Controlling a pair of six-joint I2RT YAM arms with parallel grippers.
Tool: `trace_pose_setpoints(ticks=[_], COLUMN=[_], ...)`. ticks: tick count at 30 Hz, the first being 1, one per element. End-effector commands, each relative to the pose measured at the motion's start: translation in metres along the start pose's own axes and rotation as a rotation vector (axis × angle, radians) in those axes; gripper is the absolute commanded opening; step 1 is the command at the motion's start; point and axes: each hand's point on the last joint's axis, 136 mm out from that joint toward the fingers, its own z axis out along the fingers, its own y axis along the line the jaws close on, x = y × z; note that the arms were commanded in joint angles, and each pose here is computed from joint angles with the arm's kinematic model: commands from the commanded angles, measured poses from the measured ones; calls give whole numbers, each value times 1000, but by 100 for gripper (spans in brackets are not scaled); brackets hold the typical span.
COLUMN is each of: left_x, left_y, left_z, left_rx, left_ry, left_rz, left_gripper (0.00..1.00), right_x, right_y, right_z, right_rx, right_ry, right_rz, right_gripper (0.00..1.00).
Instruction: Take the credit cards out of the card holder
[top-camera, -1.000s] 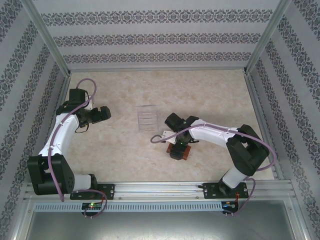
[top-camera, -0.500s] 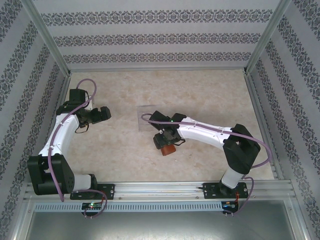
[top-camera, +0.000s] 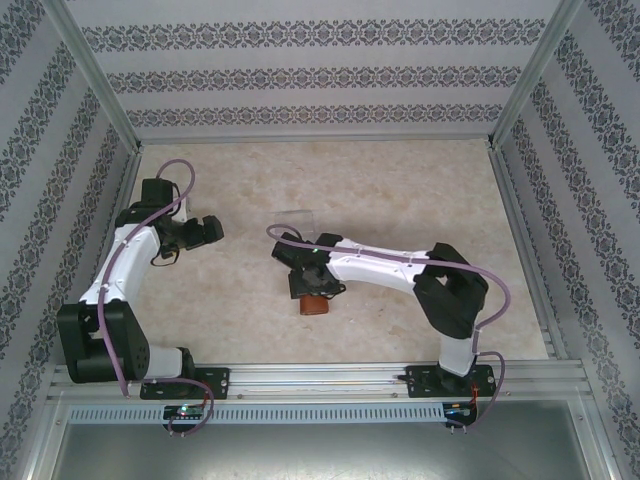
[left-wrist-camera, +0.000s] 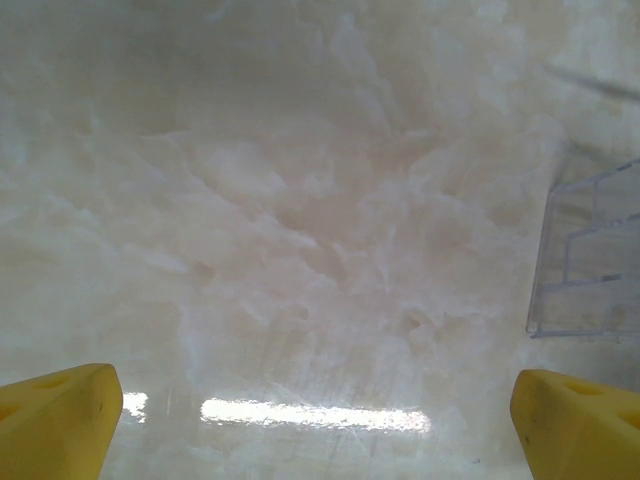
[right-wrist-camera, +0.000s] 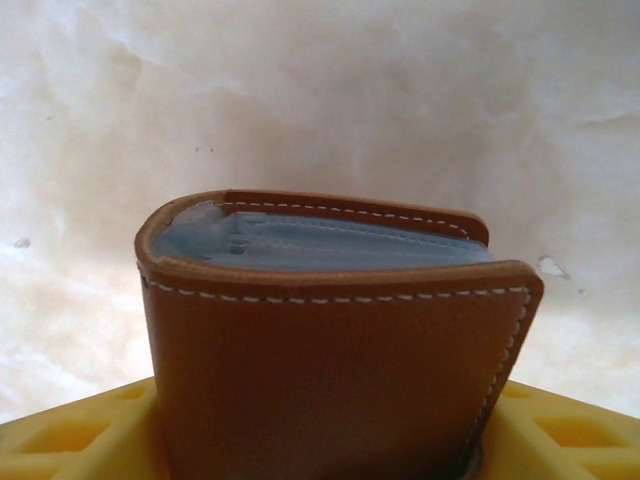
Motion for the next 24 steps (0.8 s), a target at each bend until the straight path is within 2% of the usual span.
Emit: trace_pose_setpoints(ticks=[1, 6, 8, 10, 15, 17, 24], left_x=[1, 4, 5, 8, 15, 20, 59], left_y=[-4, -14, -20, -27, -49, -62, -126], left_z=[-6, -1, 0, 1, 1, 3, 22], left_rx=[33, 95, 131, 164, 244, 272, 366], left_ry=[14, 41, 52, 63, 98, 117, 216], left_rz=[-18, -38, -40, -32, -42, -48, -16], left_gripper=[100, 99, 96, 94, 91, 83, 66], right_x=[2, 3, 1, -3, -7, -8, -9], right_y=[11, 14, 16, 18, 16, 13, -2], right_z=[7, 18, 14, 7, -16, -26, -46], right_rx=[-4, -2, -15, -37, -105, -134, -241], right_ry=[22, 37, 25, 7, -40, -58, -100], right_rz=[29, 33, 34, 33, 50, 60, 116], right_gripper=[70, 78, 86, 90, 91, 90, 86])
